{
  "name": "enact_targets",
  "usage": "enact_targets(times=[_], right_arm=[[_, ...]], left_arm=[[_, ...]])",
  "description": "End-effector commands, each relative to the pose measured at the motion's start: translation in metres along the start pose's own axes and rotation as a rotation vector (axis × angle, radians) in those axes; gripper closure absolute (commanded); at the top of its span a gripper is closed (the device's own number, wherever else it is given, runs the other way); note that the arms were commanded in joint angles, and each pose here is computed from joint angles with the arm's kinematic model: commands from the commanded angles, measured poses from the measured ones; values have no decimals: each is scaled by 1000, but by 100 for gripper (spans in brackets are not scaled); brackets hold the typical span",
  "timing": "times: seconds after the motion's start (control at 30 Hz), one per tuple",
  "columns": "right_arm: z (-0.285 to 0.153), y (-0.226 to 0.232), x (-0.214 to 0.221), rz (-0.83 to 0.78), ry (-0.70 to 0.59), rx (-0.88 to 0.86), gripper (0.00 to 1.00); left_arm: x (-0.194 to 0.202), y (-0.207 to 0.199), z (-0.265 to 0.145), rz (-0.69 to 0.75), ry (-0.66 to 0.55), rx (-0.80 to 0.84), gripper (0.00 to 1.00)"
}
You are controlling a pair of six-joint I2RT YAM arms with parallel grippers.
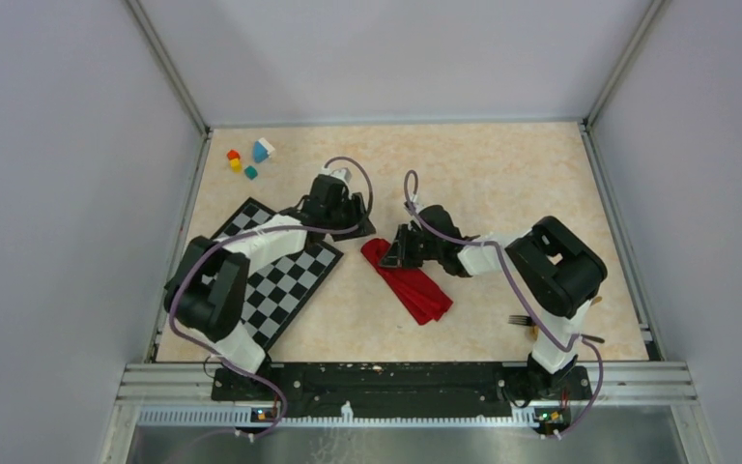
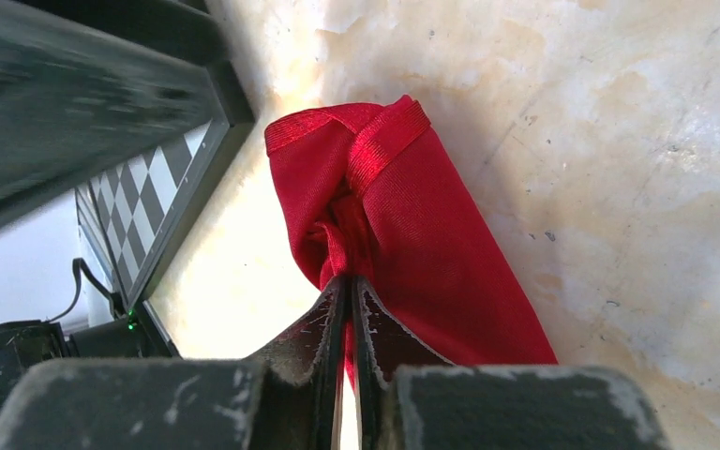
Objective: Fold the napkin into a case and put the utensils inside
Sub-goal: Grasp the top corner of the smaller rectangle folded napkin from the folded napkin.
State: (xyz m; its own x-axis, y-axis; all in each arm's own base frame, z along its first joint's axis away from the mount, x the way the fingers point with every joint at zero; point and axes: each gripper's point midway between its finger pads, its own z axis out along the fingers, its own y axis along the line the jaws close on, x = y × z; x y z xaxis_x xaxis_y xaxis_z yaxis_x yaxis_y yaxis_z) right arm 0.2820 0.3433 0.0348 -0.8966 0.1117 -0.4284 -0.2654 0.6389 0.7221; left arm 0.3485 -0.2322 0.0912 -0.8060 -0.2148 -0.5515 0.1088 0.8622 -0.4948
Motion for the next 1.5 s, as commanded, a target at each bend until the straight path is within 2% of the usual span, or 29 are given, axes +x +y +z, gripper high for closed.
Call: enact_targets(times=[0.0,0.1,0.2,0.37,0.47,0.53,0.63,0.73,0.8,0.93,1.03,1.13,1.23,1.27,1.47], right_arm=[[-4,13,-12,-51,-25,-33,96],[1,12,-14,-50,-22,-31,98],[11,19,-21,-27,-31,-53,100],[32,41,-34,14,-62,-82,100],[33,31,-33,25,-82,-25,100],[28,20,-28,29,-75,-2,94],[13,16,-22,24,-65,-13,82],[-6,16,-17,-9,-39,-14,73],[-16,20,-12,-28,-20,-32,70],[-31,25,-5,-63,0,-42,68],[-39,26,-8,-74,-21,-33,67],[-42,28,-10,-65,-36,-49,69],[-40,19,-17,-45,-69,-7,91],[-38,17,-18,-43,-77,-1,95],[-19,11,-22,-28,-74,-7,98]], left_arm=[[20,2,26,46,90,39,47],[31,9,38,34,128,27,62],[46,15,46,5,163,5,72],[59,8,41,-50,163,7,76],[58,7,34,-56,153,-12,76],[53,5,26,-51,136,-10,75],[45,1,14,-30,111,-5,66],[33,-5,-1,4,74,3,50],[26,-8,-12,20,59,-3,43],[30,-6,-23,15,61,-9,40],[43,2,-25,-1,74,-17,48],[59,8,-23,-12,110,-13,56],[80,9,-19,-39,160,19,61],[86,8,-17,-44,171,30,62],[110,-1,-5,-37,218,37,73]])
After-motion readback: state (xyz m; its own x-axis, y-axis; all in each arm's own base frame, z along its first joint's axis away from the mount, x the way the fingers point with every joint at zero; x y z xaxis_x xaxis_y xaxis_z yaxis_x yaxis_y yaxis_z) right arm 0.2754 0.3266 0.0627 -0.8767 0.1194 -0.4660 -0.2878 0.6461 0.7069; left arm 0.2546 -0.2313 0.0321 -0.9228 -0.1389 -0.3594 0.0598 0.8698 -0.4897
